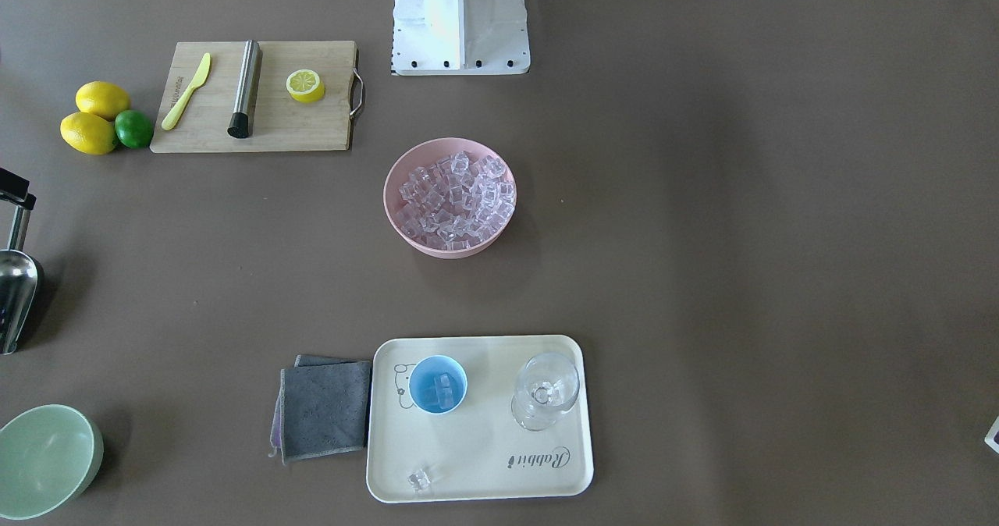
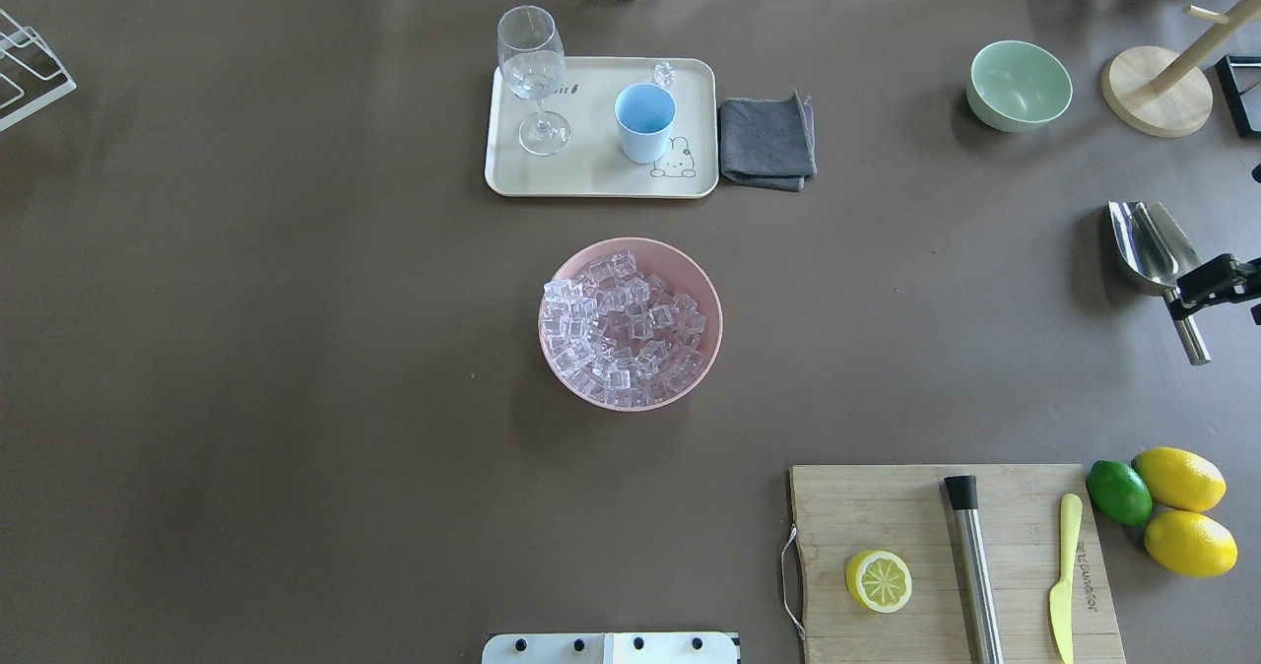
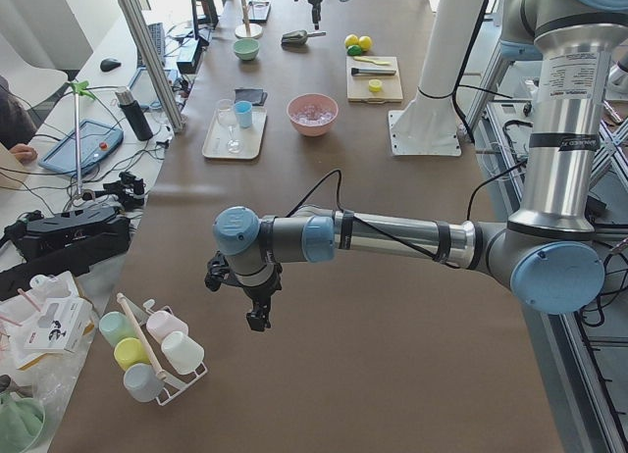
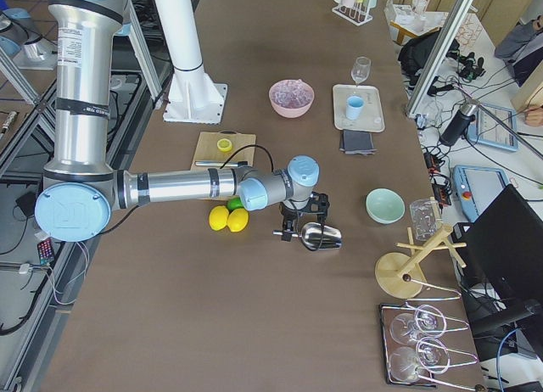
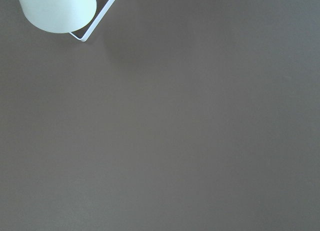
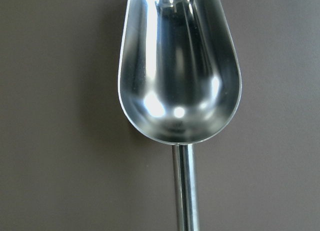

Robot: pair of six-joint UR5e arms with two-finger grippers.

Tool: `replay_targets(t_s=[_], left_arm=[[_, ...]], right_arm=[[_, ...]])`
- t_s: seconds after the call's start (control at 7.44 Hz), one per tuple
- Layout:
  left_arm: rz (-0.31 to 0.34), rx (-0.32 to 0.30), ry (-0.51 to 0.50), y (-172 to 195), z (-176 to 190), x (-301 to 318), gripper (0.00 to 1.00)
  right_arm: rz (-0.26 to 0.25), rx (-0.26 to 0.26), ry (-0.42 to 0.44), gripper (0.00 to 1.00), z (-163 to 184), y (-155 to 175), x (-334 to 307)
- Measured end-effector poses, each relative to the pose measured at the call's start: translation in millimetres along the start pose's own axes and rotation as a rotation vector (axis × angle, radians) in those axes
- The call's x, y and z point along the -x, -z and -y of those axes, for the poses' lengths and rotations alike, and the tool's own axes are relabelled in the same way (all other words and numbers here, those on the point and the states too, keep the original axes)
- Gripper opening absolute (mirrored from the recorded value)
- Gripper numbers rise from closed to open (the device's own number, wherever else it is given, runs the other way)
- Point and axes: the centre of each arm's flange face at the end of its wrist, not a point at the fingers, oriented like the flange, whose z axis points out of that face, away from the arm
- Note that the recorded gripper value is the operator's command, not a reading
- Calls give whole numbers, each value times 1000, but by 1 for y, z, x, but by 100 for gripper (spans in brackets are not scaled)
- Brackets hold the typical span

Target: Put ice in cup with scoop

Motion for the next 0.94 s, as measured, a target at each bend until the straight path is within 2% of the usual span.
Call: replay_targets(t_s=[0.13, 0.4, 0.67, 0.94], left_arm=[[0, 1, 2, -1, 0, 1, 99], [-5, -1, 1, 0, 0, 0, 99], [-96, -12, 12, -3, -2, -5, 99], [-140, -17, 20, -5, -4, -6, 99]], right_arm=[[4, -9, 4, 100, 2, 5, 1], [4, -54, 27, 100, 12, 35, -21], [-20, -88, 88, 100, 25, 85, -70], [-34, -112, 155, 100, 18, 128, -127]])
